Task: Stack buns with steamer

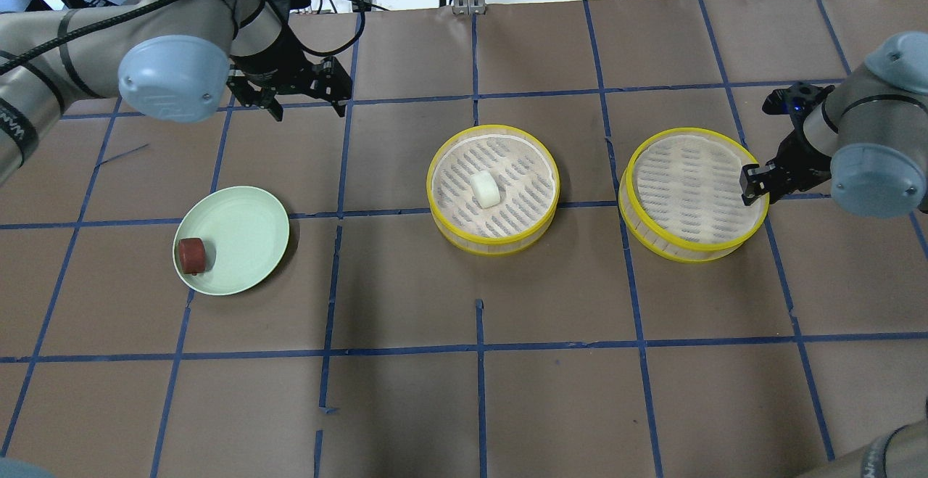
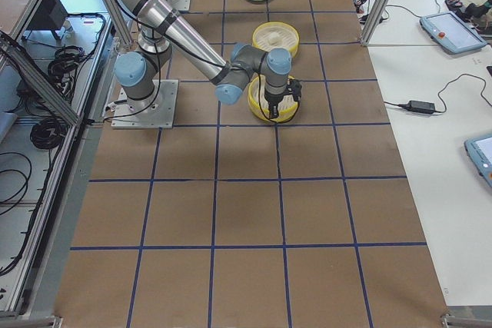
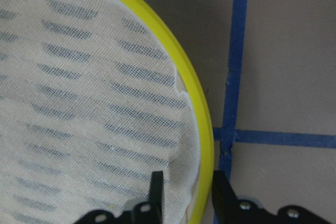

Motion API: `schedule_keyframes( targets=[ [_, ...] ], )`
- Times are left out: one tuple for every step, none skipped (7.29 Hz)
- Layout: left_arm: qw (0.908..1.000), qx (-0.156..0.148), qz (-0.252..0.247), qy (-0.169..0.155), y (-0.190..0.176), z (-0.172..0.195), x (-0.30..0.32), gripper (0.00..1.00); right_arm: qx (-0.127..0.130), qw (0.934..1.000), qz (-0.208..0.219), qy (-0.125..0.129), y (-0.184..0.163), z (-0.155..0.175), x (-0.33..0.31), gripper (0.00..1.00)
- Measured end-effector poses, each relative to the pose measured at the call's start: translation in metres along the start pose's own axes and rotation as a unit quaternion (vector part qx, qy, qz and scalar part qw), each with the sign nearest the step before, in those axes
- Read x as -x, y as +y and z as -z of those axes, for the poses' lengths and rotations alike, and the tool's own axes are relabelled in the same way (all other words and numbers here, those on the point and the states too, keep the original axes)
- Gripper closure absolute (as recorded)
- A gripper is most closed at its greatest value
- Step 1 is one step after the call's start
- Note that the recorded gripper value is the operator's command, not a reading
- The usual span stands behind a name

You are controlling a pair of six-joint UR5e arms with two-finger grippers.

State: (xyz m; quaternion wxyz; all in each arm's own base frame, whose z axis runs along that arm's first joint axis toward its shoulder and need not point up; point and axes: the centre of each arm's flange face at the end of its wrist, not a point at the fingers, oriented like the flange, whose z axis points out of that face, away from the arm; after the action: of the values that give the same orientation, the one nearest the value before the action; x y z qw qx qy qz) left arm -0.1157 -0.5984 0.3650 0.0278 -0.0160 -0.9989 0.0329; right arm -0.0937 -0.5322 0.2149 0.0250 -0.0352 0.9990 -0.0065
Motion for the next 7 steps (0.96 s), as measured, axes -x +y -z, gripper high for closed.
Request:
schedule_keyframes(
  targets=[
    [0.9999,0.009,-0.011,0.001,0.002,-0.008,0.03,0.02,0.0,1.0,0.0,0.0,0.0,0.001,0.0,0.92],
    [0.9996,0.019,-0.023,0.0,0.005,-0.016,0.054,0.02,-0.003,1.0,0.0,0.002,-0.002,0.003,-0.001,0.93],
    [0.9991,0.029,-0.031,-0.004,0.01,-0.025,0.074,0.05,-0.009,0.9999,0.0,0.007,-0.005,0.01,-0.003,0.93],
    [0.9985,0.043,-0.032,-0.006,0.017,-0.036,0.1,0.05,-0.013,0.9998,0.0,0.017,-0.01,0.02,-0.006,0.93],
    [0.9979,0.054,-0.035,-0.004,0.026,-0.046,0.13,0.05,-0.011,0.9995,-0.001,0.029,-0.012,0.032,-0.006,0.93],
    [0.9974,0.062,-0.037,0.0,0.035,-0.056,0.156,0.05,-0.009,0.9994,-0.005,0.034,-0.012,0.05,-0.003,0.93],
    [0.9969,0.069,-0.037,0.003,0.044,-0.067,0.17,0.05,-0.005,0.9993,-0.016,0.033,-0.011,0.073,0.006,0.93]
  ],
)
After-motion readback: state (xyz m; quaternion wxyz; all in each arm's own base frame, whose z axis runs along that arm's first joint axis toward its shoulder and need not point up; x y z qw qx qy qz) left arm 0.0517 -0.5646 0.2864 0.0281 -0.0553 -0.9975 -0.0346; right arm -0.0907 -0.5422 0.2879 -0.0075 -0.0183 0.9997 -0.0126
